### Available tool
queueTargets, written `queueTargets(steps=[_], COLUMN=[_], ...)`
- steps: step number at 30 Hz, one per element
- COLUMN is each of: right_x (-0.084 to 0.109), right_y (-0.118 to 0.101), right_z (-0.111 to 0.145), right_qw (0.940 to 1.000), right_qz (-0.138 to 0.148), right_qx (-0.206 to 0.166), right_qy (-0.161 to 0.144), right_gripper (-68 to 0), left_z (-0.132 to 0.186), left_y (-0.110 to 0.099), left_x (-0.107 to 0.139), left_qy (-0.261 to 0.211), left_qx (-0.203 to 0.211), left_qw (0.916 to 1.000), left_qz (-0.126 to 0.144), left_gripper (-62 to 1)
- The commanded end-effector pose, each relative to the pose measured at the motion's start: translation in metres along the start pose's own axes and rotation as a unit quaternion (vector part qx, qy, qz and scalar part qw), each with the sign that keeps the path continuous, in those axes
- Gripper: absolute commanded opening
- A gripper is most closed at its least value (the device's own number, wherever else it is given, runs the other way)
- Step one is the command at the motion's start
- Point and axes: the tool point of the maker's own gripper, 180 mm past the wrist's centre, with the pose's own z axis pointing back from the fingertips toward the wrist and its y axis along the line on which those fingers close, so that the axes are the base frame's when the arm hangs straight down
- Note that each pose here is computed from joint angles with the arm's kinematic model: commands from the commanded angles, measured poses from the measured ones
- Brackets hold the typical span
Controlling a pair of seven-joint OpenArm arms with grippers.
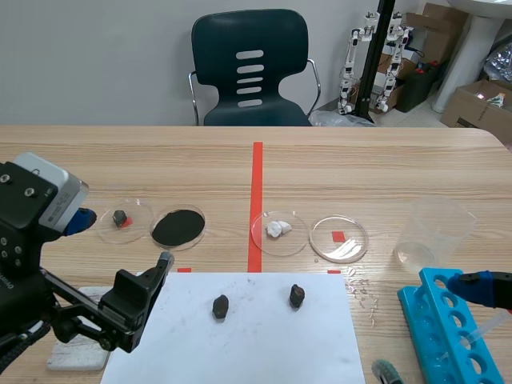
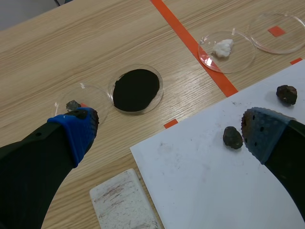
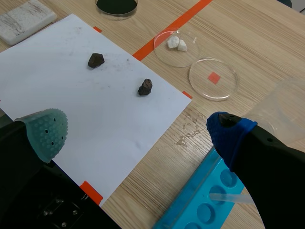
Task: Return to the home posture
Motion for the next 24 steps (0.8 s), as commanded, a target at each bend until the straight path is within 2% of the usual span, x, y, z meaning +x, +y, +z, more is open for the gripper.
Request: queueTargets(steps=[1, 21, 24], right_x=[0.0090, 0.0090, 0.0090], right_y=[-0.0011, -0.0011, -0.0011], right_z=[-0.0005, -0.0005, -0.0005], right_qw=[0.9999, 0.9999, 0.9999], right_qz=[0.001, 0.001, 0.001], right_qx=[0.000, 0.000, 0.000], right_qy=[-0.017, -0.017, -0.017], right_gripper=[-6.5, -6.5, -6.5], left_z=[-0.0004, -0.0004, -0.0004], left_y=[-0.0015, -0.0016, -0.0023], left_x=[0.0094, 0.0095, 0.0098], left_qy=[-0.017, -0.017, -0.018], left_qx=[-0.001, -0.001, -0.003], left_qw=[0.9999, 0.9998, 0.9997], left_qz=[0.004, 0.005, 0.017], left_gripper=[1.4, 1.4, 1.4])
